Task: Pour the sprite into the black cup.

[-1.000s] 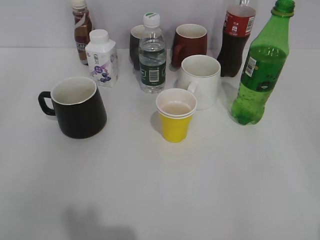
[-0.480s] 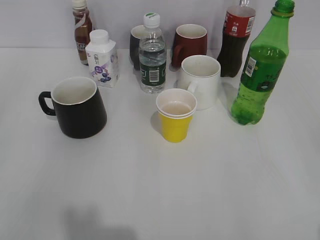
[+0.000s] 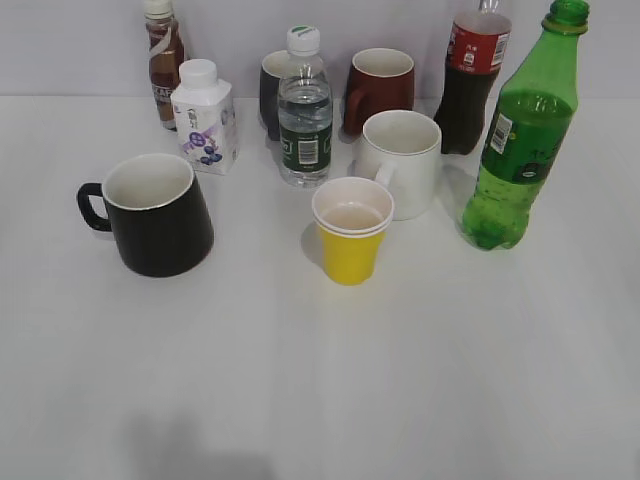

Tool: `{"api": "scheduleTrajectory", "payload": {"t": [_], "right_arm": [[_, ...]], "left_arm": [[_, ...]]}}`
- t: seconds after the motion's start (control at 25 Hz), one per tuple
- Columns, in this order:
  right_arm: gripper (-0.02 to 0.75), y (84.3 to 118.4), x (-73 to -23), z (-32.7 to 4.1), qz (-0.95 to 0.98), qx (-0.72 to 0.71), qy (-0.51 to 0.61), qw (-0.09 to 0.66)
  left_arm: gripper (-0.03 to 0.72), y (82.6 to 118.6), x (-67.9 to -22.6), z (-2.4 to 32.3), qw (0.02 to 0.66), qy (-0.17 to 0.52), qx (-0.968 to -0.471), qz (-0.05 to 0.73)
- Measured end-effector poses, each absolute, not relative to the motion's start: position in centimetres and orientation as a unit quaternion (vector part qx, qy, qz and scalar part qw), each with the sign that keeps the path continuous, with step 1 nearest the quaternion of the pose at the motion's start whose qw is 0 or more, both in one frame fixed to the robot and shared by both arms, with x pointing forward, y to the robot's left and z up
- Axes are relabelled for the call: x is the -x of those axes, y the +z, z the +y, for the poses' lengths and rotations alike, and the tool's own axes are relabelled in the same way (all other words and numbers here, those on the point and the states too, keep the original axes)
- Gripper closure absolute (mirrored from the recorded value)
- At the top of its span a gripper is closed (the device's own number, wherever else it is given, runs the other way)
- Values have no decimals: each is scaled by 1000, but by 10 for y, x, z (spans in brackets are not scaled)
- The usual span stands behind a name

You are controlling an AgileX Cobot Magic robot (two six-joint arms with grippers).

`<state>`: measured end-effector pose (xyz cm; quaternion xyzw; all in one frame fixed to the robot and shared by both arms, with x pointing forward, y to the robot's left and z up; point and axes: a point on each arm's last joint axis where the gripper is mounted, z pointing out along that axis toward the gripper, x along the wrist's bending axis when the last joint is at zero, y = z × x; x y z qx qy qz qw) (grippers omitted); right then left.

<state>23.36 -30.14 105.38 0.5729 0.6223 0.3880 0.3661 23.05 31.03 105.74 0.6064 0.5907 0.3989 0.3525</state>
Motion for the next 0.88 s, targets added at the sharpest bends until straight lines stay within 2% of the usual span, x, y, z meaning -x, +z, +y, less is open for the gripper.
{"api": "scheduleTrajectory", "payload": {"t": [0.48,0.72,0.88], "right_arm": [[149,1054,-234,-301,622,-573,388,366],[149,1054,-234,-301,622,-573,388,366],[149,1054,-234,-301,622,-573,388,366]], "left_arm": [[453,1059,-230,308,366,393,-605,588],[453,1095,-251,301,486,451,-538,520],[453,1108,-278,299,526,488,-500,484]]}}
